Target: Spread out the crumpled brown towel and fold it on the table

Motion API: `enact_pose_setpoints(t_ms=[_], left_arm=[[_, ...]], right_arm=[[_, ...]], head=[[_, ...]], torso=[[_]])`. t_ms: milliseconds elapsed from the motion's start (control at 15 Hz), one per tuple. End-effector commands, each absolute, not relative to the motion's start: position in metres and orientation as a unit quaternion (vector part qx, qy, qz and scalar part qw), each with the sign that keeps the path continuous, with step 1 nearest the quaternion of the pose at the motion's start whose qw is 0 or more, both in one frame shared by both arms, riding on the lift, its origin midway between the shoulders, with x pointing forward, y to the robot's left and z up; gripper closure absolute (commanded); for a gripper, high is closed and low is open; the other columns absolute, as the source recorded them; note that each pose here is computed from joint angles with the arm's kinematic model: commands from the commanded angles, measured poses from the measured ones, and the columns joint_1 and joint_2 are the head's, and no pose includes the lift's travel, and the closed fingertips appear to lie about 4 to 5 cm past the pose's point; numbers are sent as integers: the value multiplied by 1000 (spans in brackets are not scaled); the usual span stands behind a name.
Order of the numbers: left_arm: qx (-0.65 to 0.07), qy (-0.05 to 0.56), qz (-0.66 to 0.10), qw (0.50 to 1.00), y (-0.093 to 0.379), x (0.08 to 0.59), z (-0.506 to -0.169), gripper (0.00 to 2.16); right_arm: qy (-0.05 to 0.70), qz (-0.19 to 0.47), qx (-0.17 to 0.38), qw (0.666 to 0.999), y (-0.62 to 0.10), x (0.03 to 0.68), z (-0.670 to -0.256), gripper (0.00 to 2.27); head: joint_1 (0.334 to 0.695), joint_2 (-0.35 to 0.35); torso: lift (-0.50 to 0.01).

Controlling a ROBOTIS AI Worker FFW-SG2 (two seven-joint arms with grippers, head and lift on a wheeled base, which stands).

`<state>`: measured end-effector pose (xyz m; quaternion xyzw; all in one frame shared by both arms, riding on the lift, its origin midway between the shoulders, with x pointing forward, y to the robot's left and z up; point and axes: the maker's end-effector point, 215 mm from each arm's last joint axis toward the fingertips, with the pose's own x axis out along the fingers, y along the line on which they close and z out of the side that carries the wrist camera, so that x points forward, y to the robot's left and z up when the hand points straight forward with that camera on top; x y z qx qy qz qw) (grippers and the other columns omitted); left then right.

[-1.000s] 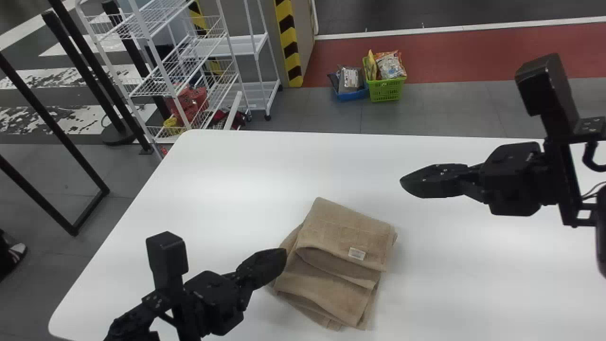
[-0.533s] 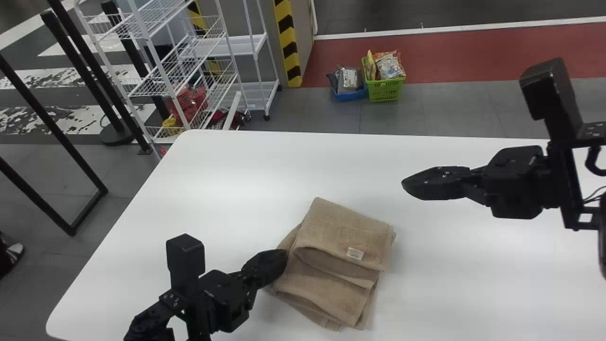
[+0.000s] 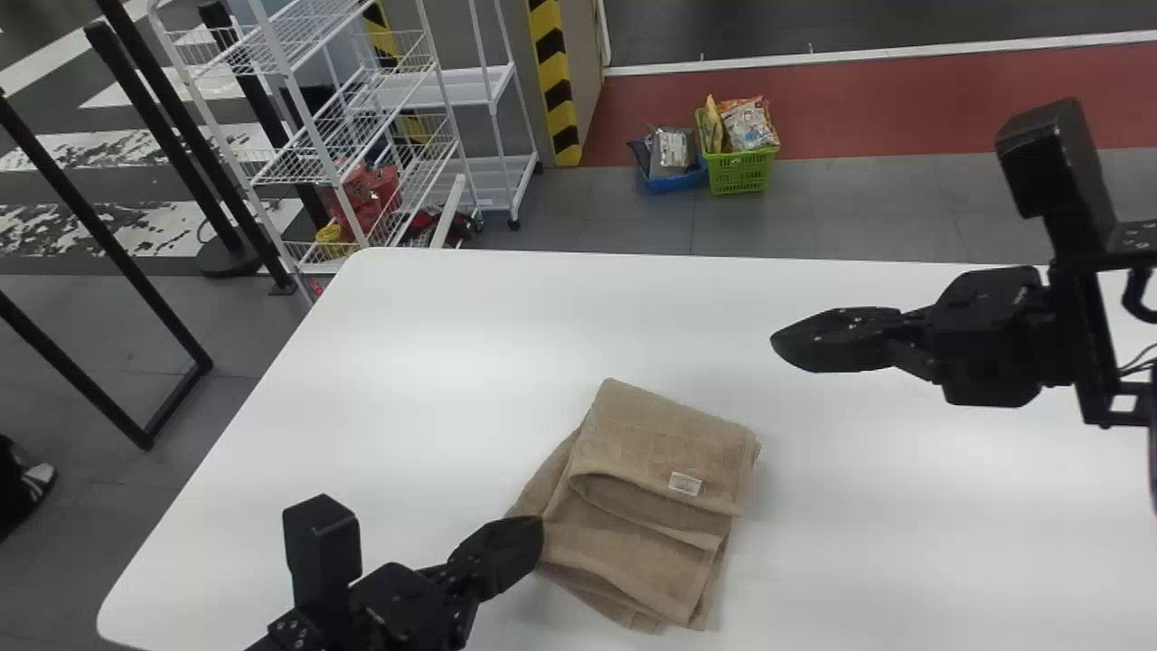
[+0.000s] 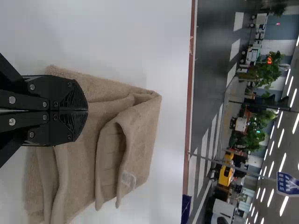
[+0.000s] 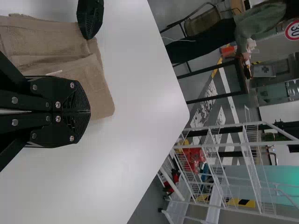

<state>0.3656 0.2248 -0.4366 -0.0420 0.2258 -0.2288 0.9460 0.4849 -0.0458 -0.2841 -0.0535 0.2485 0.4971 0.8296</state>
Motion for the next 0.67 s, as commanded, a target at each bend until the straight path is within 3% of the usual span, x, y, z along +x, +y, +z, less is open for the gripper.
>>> enact_pose_setpoints(t_ms=[0,200,600], left_arm=[[-37,205,-226,952,224,368,-431,1946],[-21,175,-209,962,233,394,-421,1946],[-2,203,-191,960,253,405,-459,1946]], right_arm=[[246,498,-51,830,-48,486,-284,1946],[243,501,-53,829,-48,487,-285,1946],[246,500,-44,829,-52,483,-290,1946]], head=[[695,234],[695,231],[695,240]], torso=[[-127],[-127],[-127]])
